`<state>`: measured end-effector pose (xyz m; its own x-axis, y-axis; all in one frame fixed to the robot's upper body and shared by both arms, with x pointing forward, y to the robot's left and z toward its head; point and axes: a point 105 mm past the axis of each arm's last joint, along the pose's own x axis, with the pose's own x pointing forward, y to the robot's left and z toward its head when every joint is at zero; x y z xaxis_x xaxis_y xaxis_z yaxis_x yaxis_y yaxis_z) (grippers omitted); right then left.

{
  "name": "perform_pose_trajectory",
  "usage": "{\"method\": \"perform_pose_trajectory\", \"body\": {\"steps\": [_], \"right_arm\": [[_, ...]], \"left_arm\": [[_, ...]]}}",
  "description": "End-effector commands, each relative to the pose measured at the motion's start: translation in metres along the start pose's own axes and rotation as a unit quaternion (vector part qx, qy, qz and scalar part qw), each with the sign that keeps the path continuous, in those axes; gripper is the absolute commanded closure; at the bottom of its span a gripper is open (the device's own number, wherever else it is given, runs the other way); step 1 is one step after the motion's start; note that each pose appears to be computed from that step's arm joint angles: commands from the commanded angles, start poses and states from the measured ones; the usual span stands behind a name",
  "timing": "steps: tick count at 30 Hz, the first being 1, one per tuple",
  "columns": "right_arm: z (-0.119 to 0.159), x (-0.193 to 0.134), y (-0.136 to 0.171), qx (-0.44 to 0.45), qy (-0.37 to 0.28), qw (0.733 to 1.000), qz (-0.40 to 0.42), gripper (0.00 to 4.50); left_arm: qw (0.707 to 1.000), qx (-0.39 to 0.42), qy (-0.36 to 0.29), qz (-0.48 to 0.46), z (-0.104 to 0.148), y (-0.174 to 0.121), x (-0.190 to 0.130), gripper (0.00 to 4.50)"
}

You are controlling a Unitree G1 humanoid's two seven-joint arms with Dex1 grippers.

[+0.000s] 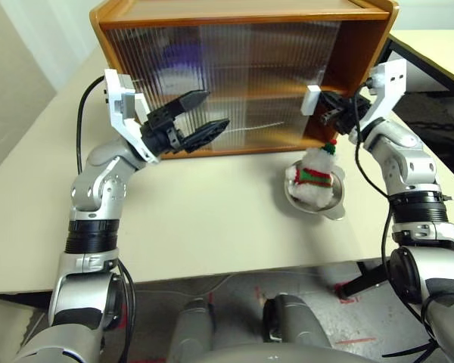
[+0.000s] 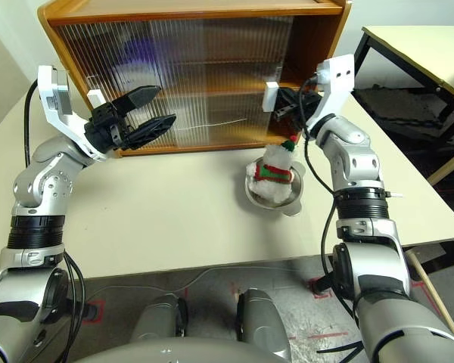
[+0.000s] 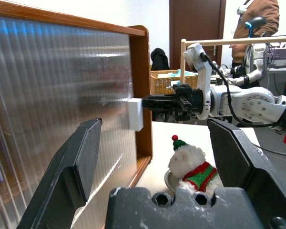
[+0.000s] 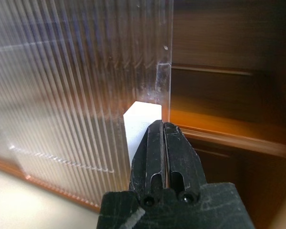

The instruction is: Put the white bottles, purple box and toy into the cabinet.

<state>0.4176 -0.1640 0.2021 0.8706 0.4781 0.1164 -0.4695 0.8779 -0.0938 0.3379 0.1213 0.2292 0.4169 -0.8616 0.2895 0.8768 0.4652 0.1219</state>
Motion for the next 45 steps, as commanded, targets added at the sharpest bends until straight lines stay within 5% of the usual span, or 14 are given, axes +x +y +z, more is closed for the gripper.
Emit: {"method": "perform_pose_trajectory", "body": {"steps": [1, 22, 35, 45], "right_arm": [[0.004, 0.007, 0.015, 0.009, -0.003, 1.000, 0.026, 4.46], [0.021, 0.053, 0.077, 0.035, -0.029, 0.992, 0.120, 4.46], [0.040, 0.021, 0.025, -0.002, -0.056, 0.998, 0.038, 4.46], [0.001, 0.024, 0.026, 0.027, -0.006, 0.999, 0.029, 4.46]], "left_arm": [[1.000, 0.001, 0.002, -0.001, 0.000, -0.002, 0.000, 0.00], [1.000, 0.008, 0.002, 0.013, 0.003, -0.002, -0.005, 0.00], [1.000, 0.000, -0.001, 0.008, 0.000, -0.004, -0.001, 0.00], [1.000, 0.006, -0.002, 0.003, 0.003, -0.002, 0.002, 0.00]]}}
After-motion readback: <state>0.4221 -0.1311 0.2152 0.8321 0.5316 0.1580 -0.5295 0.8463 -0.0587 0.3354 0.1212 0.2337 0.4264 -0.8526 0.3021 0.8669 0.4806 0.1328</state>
